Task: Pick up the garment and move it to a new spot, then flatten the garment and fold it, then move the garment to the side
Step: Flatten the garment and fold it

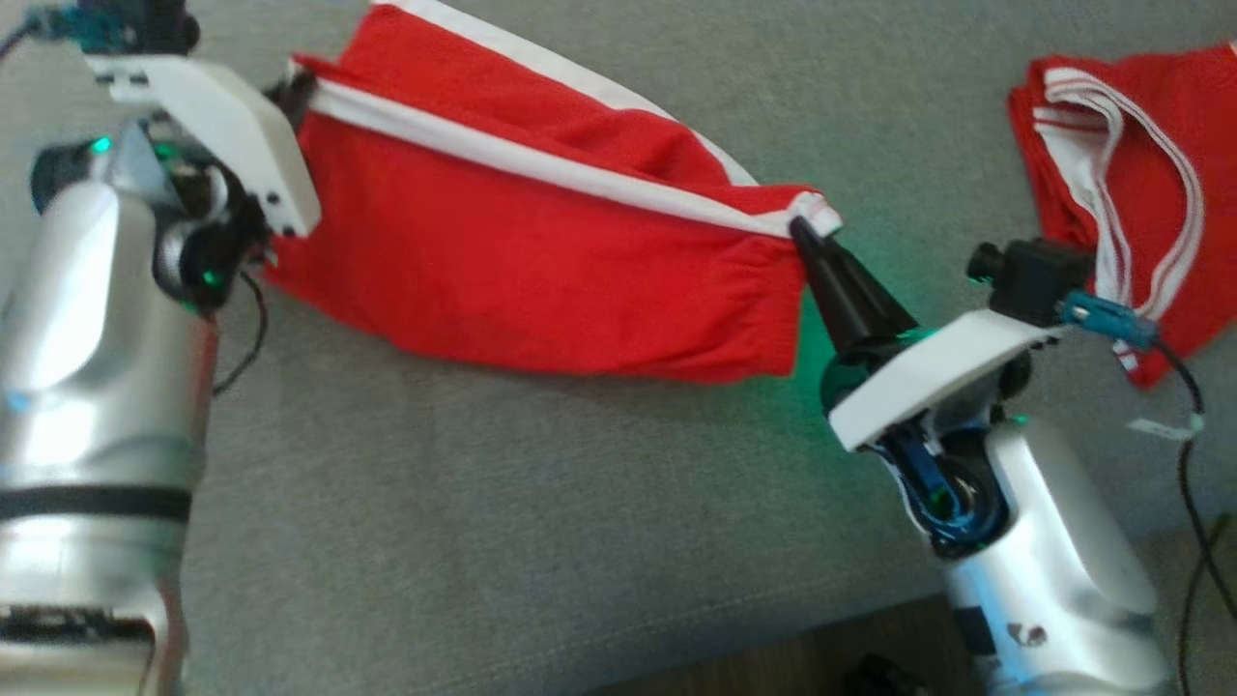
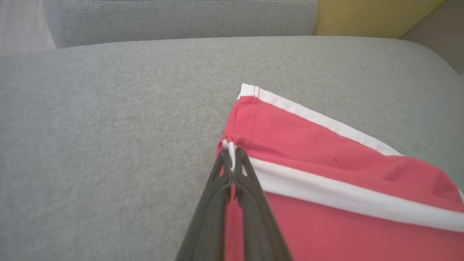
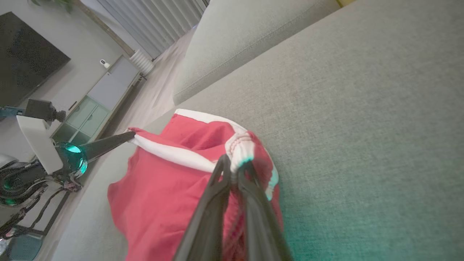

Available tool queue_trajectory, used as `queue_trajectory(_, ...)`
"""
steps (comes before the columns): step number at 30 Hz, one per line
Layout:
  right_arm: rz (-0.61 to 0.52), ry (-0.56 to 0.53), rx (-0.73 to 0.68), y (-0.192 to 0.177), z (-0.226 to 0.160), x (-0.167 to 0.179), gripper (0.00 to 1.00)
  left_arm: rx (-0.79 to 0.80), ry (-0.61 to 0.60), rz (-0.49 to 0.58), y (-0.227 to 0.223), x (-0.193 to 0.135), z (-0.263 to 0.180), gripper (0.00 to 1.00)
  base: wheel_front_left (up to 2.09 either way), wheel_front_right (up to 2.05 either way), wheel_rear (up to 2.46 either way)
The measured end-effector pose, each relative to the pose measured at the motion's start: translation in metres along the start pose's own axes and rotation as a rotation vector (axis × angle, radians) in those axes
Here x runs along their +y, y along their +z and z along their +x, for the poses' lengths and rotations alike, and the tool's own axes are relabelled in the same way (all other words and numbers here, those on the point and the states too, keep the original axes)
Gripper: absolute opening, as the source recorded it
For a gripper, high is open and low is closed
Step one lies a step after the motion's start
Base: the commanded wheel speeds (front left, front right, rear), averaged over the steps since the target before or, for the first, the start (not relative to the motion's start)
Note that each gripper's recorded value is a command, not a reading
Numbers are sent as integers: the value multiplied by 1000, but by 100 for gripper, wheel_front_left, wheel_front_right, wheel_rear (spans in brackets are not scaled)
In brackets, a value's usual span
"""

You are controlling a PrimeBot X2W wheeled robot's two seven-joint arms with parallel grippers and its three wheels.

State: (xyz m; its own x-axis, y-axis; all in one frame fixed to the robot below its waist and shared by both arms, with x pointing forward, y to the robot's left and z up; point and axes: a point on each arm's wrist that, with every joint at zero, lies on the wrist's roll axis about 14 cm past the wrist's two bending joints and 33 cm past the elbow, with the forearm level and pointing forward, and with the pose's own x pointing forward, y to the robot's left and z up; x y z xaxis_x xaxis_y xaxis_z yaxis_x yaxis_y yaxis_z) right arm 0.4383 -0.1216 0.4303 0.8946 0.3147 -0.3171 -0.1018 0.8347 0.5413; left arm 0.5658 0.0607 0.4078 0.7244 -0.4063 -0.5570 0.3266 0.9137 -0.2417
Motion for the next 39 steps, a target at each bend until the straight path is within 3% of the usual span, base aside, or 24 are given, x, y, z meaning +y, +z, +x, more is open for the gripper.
queue_trajectory(12,58,-39,-29,-7,11,-20,0,15,-56,67,3,-22,72,0,0,0,0)
queue_trajectory(13,55,-43,-23,-9,11,-22,16,25,-59,65,0,-23,75,10,0,0,0)
queue_trajectory(14,51,-46,-21,-10,12,-23,47,31,-59,61,-2,-23,78,47,0,0,0)
queue_trajectory(15,46,-47,-20,-11,13,-23,100,36,-58,57,-4,-23,80,100,0,0,0)
queue_trajectory(20,-35,-51,-63,-6,15,-26,100,-35,-44,34,2,-18,78,100,0,0,0)
queue_trajectory(27,-218,-82,-161,20,6,-39,100,-326,19,52,39,1,50,100,0,0,0)
queue_trajectory(33,-389,-116,-259,47,-18,-38,100,-489,138,66,41,25,0,100,0,0,0)
queue_trajectory(39,-453,-117,-332,74,-27,-24,100,-666,236,83,57,35,-63,100,0,0,0)
